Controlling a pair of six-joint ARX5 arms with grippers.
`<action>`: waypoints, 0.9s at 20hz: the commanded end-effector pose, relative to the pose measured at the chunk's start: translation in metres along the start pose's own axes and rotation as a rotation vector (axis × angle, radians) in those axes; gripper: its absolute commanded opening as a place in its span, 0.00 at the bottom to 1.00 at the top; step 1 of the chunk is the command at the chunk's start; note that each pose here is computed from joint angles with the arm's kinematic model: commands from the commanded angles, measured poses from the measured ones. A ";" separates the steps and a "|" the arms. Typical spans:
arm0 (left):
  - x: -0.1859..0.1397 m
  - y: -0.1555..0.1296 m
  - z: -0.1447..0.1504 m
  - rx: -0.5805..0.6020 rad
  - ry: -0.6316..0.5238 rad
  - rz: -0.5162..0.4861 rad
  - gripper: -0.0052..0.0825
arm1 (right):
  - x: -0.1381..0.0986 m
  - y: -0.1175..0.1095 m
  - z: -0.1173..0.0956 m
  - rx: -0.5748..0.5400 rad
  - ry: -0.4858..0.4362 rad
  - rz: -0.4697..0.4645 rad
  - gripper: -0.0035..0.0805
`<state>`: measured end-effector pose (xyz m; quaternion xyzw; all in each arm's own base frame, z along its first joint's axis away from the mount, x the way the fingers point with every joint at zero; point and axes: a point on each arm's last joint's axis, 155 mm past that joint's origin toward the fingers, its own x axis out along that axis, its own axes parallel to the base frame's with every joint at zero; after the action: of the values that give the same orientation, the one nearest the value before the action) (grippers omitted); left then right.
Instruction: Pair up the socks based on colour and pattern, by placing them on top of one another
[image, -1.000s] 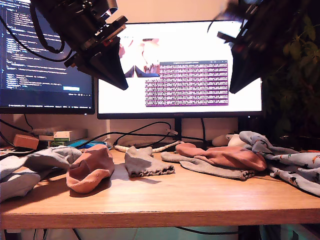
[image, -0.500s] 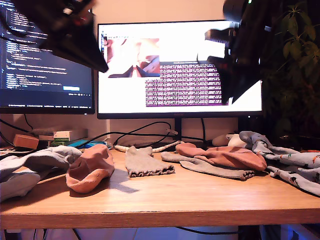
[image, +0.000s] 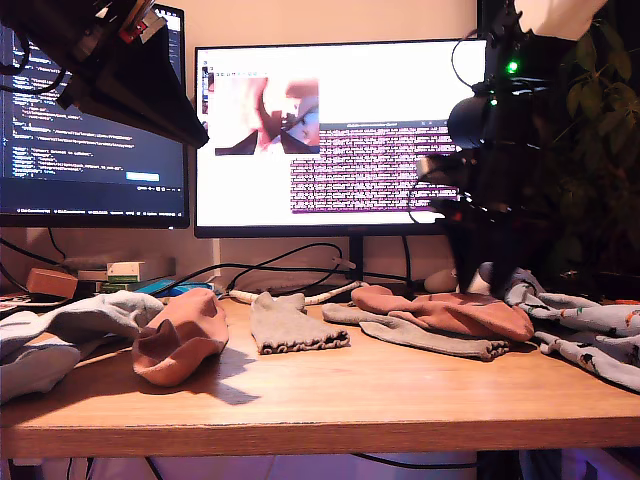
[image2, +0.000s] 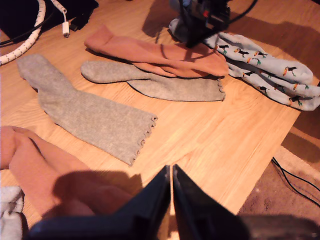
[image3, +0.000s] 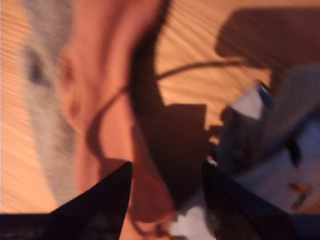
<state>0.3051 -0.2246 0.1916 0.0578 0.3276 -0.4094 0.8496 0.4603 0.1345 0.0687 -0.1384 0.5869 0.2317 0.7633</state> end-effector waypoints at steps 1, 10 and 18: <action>0.000 -0.004 -0.003 0.004 0.003 -0.015 0.04 | 0.004 0.006 0.005 -0.014 -0.011 0.028 0.52; -0.001 -0.006 -0.004 0.003 0.006 -0.025 0.04 | 0.026 0.007 0.000 -0.033 0.023 0.054 0.45; -0.001 -0.004 -0.009 0.019 0.025 -0.015 0.04 | 0.030 0.012 -0.007 -0.015 0.051 0.079 0.03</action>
<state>0.2993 -0.2239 0.1868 0.0619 0.3387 -0.4152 0.8420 0.4556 0.1440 0.0461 -0.1287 0.6032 0.2614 0.7425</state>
